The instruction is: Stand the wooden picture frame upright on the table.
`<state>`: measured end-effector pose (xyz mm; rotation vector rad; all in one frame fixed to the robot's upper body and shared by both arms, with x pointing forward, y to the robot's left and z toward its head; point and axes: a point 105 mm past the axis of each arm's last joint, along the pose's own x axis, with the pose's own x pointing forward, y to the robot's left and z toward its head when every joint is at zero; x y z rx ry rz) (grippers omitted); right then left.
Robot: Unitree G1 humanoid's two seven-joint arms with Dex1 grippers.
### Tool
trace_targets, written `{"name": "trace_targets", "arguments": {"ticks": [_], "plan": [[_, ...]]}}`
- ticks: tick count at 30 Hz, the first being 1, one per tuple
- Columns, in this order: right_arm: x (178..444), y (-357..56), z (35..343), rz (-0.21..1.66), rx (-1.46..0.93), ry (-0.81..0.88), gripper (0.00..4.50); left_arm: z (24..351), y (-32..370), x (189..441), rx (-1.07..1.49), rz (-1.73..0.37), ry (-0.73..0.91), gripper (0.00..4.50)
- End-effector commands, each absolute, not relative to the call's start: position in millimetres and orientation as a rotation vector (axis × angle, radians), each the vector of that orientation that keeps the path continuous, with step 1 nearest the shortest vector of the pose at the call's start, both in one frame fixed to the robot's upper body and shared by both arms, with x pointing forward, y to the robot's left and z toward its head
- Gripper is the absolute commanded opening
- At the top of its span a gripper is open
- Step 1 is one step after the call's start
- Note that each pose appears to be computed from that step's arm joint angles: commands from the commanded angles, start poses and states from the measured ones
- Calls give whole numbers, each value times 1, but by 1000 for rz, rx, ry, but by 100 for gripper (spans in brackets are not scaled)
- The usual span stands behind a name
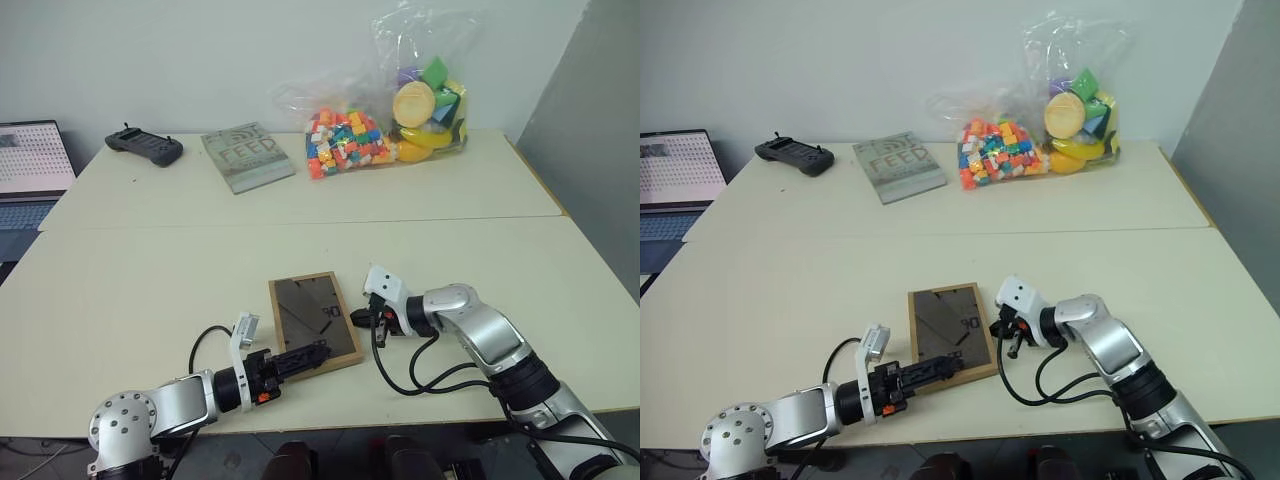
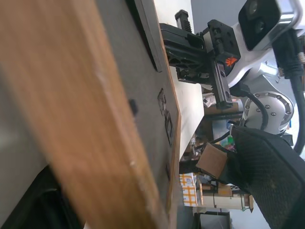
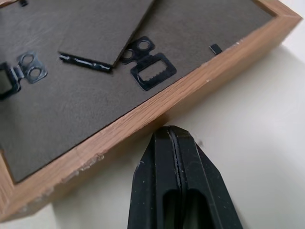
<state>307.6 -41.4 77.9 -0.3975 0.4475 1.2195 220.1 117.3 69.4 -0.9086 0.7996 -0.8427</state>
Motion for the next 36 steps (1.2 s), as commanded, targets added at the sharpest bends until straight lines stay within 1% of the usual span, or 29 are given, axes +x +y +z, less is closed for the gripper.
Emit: {"name": "trace_targets", "arguments": {"ticks": [1, 2, 6, 9, 11, 13, 15, 16, 18, 20, 22, 23, 26, 27, 31, 36], "plan": [[311, -39, 92, 1213, -412, 388, 0, 60, 121, 220, -901, -788, 834, 407], [311, -41, 91, 1209, -412, 390, 0, 61, 123, 219, -908, -793, 828, 395], [310, -46, 87, 1195, -411, 398, 0, 66, 130, 220, -922, -786, 803, 309], [311, -50, 86, 1182, -413, 400, 0, 68, 135, 230, -933, -749, 777, 239], [314, -54, 88, 1162, -417, 392, 0, 67, 139, 238, -938, -705, 766, 202], [322, -62, 95, 1119, -422, 370, 0, 73, 137, 242, -918, -714, 751, 161], [332, -72, 106, 1076, -416, 345, 0, 83, 134, 246, -904, -740, 722, 135], [335, -76, 112, 1066, -411, 336, 0, 88, 134, 248, -898, -751, 705, 131], [339, -85, 134, 1072, -360, 313, 0, 108, 132, 255, -871, -816, 646, 130], [342, -87, 158, 1085, -253, 297, 35, 129, 129, 260, -840, -900, 590, 130], [344, -85, 190, 1127, -143, 257, 75, 153, 128, 275, -791, -937, 507, 130], [344, -84, 198, 1141, -115, 247, 96, 159, 128, 278, -776, -944, 485, 130], [339, -67, 238, 1257, 69, 191, 164, 183, 125, 288, -677, -998, 409, 130], [338, -61, 246, 1287, 106, 177, 185, 189, 123, 289, -647, -1015, 390, 130], [344, -44, 256, 1305, 140, 165, 288, 202, 118, 290, -577, -1062, 343, 130], [346, -14, 263, 1354, 100, 123, 395, 207, 116, 292, -544, -1074, 320, 130]]}}
